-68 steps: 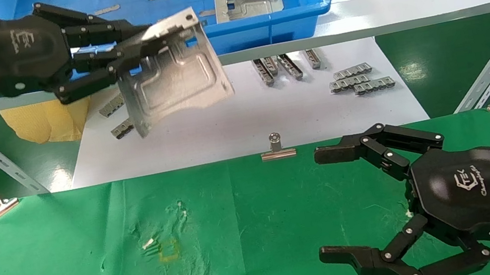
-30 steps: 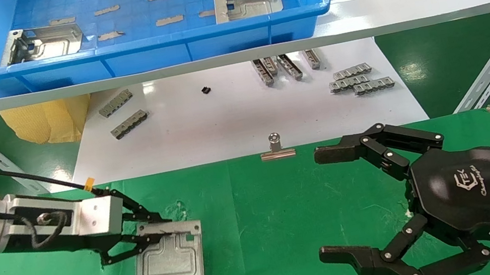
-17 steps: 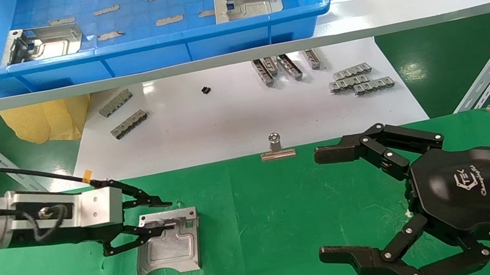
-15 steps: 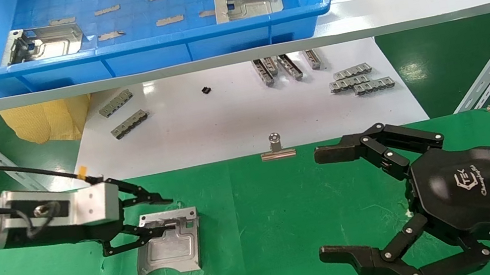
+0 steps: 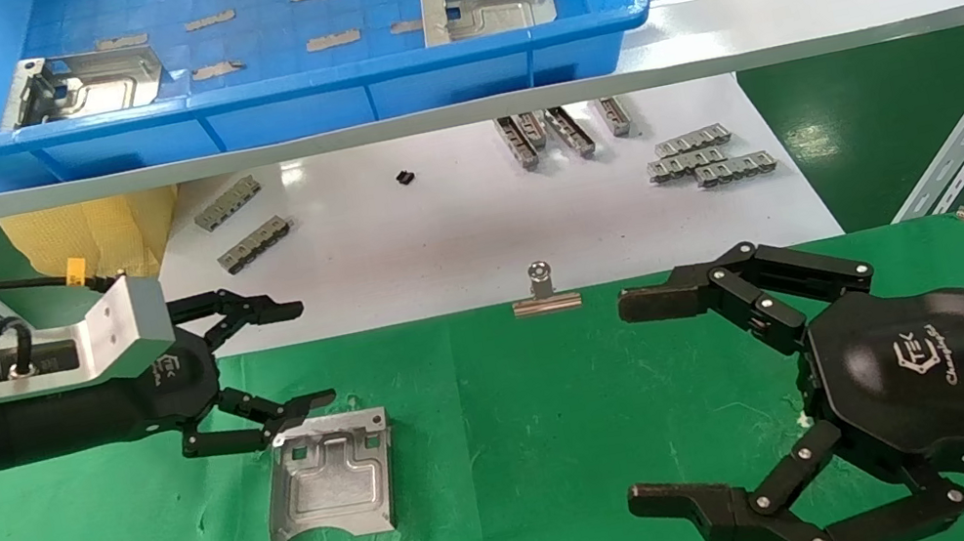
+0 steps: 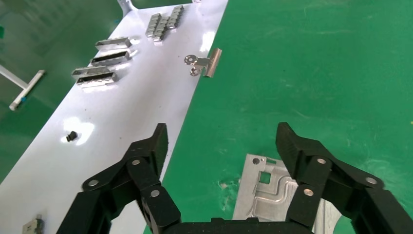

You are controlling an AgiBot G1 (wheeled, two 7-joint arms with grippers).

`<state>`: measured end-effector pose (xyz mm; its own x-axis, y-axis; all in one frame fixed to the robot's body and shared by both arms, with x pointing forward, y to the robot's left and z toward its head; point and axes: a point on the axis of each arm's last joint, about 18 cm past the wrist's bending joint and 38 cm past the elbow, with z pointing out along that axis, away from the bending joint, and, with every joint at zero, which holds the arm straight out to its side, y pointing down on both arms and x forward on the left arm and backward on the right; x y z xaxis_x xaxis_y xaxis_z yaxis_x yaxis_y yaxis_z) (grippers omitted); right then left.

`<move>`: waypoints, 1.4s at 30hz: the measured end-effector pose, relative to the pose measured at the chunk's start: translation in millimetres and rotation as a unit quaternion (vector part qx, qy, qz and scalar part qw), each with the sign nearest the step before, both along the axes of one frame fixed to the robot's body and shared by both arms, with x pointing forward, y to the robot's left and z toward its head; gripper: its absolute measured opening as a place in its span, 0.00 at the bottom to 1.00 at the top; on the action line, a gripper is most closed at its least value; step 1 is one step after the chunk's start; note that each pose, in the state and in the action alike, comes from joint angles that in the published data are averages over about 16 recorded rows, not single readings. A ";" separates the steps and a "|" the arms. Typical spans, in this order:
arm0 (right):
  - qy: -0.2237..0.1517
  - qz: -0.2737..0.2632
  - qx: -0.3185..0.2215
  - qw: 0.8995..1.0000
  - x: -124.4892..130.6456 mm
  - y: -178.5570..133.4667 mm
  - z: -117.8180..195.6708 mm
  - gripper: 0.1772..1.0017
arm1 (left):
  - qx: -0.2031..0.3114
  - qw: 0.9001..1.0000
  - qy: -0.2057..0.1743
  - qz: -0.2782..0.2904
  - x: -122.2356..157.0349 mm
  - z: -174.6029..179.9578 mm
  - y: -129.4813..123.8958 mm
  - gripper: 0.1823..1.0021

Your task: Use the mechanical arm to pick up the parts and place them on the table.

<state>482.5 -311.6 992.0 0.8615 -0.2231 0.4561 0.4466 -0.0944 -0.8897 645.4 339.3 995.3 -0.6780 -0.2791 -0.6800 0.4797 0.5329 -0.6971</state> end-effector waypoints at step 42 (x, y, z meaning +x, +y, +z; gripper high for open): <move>0.000 0.000 0.000 1.000 0.0 0.0 0.0 1.00 | -0.139 0.984 0.034 -0.108 -77.1 -4.8 -21.0 1.00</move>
